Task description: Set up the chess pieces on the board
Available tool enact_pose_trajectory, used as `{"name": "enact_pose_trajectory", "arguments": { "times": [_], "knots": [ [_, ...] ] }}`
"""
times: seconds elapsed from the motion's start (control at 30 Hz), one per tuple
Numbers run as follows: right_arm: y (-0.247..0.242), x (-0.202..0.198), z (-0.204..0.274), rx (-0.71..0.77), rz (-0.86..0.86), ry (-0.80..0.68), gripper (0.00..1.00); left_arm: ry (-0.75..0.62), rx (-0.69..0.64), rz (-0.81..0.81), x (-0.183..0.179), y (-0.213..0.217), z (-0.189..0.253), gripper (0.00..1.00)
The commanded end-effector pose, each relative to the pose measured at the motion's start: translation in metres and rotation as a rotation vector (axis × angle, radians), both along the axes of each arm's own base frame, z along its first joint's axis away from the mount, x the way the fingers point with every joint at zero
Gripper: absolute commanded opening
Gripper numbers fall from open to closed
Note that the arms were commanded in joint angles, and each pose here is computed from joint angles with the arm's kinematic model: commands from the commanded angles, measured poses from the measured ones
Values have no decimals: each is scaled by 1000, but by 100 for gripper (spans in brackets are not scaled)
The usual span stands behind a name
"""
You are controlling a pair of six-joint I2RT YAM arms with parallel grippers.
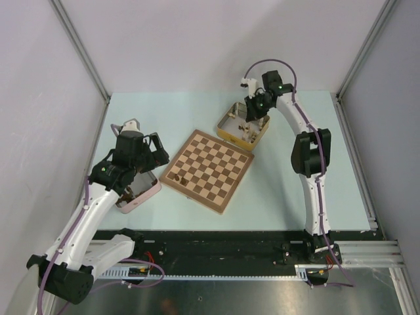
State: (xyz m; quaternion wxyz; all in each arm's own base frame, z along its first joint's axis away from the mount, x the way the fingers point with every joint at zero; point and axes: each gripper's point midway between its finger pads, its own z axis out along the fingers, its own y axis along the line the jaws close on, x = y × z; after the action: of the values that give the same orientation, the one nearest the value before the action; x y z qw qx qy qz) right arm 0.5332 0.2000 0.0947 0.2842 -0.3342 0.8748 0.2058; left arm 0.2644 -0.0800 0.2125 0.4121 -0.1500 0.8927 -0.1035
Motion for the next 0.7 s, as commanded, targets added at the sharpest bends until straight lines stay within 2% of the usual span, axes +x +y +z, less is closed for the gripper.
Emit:
{"name": "enact_pose_trajectory", "arguments": {
  "times": [0.0, 0.27, 0.4, 0.43, 0.5, 0.53, 0.67],
  "knots": [
    [7, -5, 91, 89, 49, -170, 7, -41, -43, 11, 2, -2, 10, 100],
    [10, -46, 117, 86, 113, -192, 5, -49, -58, 10, -3, -2, 9, 100],
    [23, -90, 116, 85, 203, -160, 5, -51, -64, 12, -6, -2, 7, 100],
    [23, -103, 98, 66, 215, -127, 5, -52, -67, 12, -7, -2, 7, 100],
    [30, -124, 100, 39, 246, -156, 5, -49, -68, 12, -8, -2, 5, 100],
    [30, -136, 82, 22, 255, -133, 5, -52, -69, 12, -8, -2, 5, 100],
    [35, -160, 63, -22, 267, -130, 6, -52, -67, 10, -8, -1, 4, 100]
  ]
}}
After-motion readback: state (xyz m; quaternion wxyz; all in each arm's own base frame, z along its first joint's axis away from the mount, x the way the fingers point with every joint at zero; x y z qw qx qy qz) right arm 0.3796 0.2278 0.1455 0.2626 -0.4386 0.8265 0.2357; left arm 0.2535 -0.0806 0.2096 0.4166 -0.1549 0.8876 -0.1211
